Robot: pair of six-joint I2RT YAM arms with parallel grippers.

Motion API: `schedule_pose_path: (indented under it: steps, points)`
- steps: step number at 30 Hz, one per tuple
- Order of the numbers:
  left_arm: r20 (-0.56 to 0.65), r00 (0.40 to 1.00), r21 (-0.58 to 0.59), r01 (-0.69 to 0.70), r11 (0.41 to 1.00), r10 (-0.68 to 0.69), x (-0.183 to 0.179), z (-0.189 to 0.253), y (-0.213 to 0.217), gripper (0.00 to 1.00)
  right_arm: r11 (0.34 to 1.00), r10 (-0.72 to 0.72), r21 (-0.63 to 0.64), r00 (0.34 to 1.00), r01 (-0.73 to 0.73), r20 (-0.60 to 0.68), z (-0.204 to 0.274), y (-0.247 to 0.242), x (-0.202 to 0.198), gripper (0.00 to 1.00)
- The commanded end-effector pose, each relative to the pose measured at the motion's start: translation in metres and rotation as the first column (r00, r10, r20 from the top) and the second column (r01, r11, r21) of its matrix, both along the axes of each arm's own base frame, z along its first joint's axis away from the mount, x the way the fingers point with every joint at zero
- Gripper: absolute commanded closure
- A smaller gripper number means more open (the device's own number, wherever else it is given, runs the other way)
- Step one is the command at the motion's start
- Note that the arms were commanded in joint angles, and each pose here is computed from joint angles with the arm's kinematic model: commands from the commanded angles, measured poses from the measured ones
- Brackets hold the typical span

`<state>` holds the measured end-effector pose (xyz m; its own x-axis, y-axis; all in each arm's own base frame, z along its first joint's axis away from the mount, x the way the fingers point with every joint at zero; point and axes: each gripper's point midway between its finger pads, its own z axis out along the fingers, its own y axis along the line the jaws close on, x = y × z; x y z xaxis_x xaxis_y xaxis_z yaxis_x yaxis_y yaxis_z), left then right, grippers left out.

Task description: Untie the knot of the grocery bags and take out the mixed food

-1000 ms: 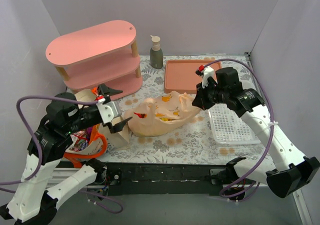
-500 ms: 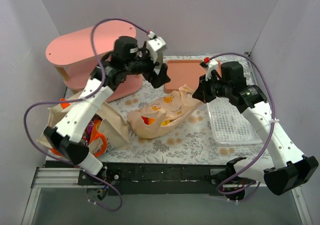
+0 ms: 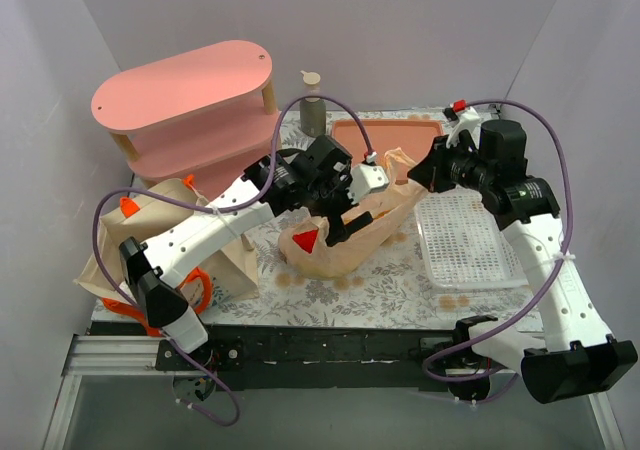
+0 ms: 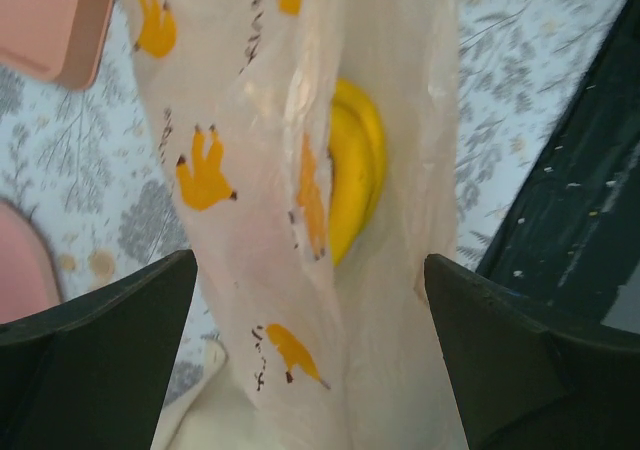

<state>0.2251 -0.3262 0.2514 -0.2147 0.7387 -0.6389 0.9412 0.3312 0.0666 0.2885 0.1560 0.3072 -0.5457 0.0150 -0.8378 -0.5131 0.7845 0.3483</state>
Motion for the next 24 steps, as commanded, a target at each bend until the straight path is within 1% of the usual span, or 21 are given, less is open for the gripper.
schedule_pose_path:
  steps: [1, 2, 3, 6, 7, 8, 10, 12, 13, 15, 16, 19, 20, 23, 24]
  points:
    - [0.087, 0.989, 0.227, -0.134, 0.965, 0.117, 0.004, -0.017, 0.069, 0.02, 0.998, 0.009, 0.064, 0.999, -0.012, 0.039, 0.008, 0.000, -0.007, 0.99]
    - [0.085, 0.989, 0.251, -0.139, 0.958, 0.121, 0.000, -0.020, 0.077, 0.02, 0.998, 0.007, 0.065, 0.999, -0.009, 0.033, 0.005, -0.001, -0.008, 0.99]
    - [0.079, 0.989, 0.296, -0.145, 0.944, 0.127, -0.002, -0.033, 0.087, 0.02, 0.998, 0.010, 0.065, 0.999, -0.012, 0.031, 0.003, 0.000, -0.008, 0.99]
    - [0.117, 0.984, 0.361, -0.168, 0.917, 0.134, -0.004, -0.043, 0.109, 0.02, 0.998, 0.005, 0.055, 1.000, -0.006, 0.025, -0.002, -0.004, -0.010, 0.99]
    - [0.109, 0.985, 0.408, -0.166, 0.898, 0.133, -0.008, -0.054, 0.119, 0.02, 0.999, 0.010, 0.046, 0.999, -0.012, 0.035, -0.002, -0.004, -0.012, 0.99]
    - [0.119, 0.982, 0.433, -0.181, 0.883, 0.143, -0.009, -0.056, 0.128, 0.02, 0.999, 0.010, 0.043, 0.999, -0.012, 0.035, -0.004, -0.005, -0.013, 0.99]
    - [0.107, 0.984, 0.435, -0.178, 0.883, 0.146, -0.012, -0.057, 0.130, 0.17, 0.999, 0.019, 0.035, 0.999, -0.021, 0.041, -0.007, -0.005, -0.016, 0.99]
    - [0.080, 0.989, 0.395, -0.145, 0.907, 0.123, -0.017, -0.051, 0.121, 0.39, 0.999, 0.035, 0.036, 0.999, -0.037, 0.034, -0.012, -0.004, -0.017, 0.99]
    - [0.077, 0.990, 0.375, -0.138, 0.917, 0.118, -0.018, -0.046, 0.118, 0.60, 0.998, 0.047, 0.035, 0.999, -0.048, 0.025, -0.015, -0.002, -0.017, 0.99]
    - [0.102, 0.987, 0.327, -0.149, 0.933, 0.122, -0.013, -0.030, 0.112, 0.89, 0.997, 0.066, 0.046, 0.997, -0.067, 0.028, -0.011, 0.001, -0.016, 0.99]
    - [0.123, 0.984, 0.310, -0.160, 0.937, 0.127, -0.010, -0.024, 0.113, 1.00, 0.996, 0.074, 0.049, 0.997, -0.075, 0.026, -0.010, 0.003, -0.014, 0.99]
    - [0.247, 0.957, 0.277, -0.223, 0.935, 0.155, 0.020, -0.003, 0.131, 1.00, 0.994, 0.090, 0.056, 0.995, -0.092, 0.038, -0.005, 0.007, -0.007, 0.99]
    - [0.307, 0.931, 0.246, -0.277, 0.929, 0.196, 0.044, 0.006, 0.141, 1.00, 0.994, 0.095, 0.058, 0.994, -0.098, 0.051, -0.002, 0.009, -0.002, 0.99]
    - [0.402, 0.877, 0.189, -0.360, 0.914, 0.262, 0.085, 0.029, 0.155, 1.00, 0.992, 0.099, 0.068, 0.991, -0.105, 0.089, 0.016, 0.013, 0.013, 0.99]
    - [0.440, 0.855, 0.152, -0.373, 0.915, 0.275, 0.095, 0.046, 0.154, 1.00, 0.991, 0.100, 0.072, 0.986, -0.110, 0.132, 0.033, 0.014, 0.018, 0.99]
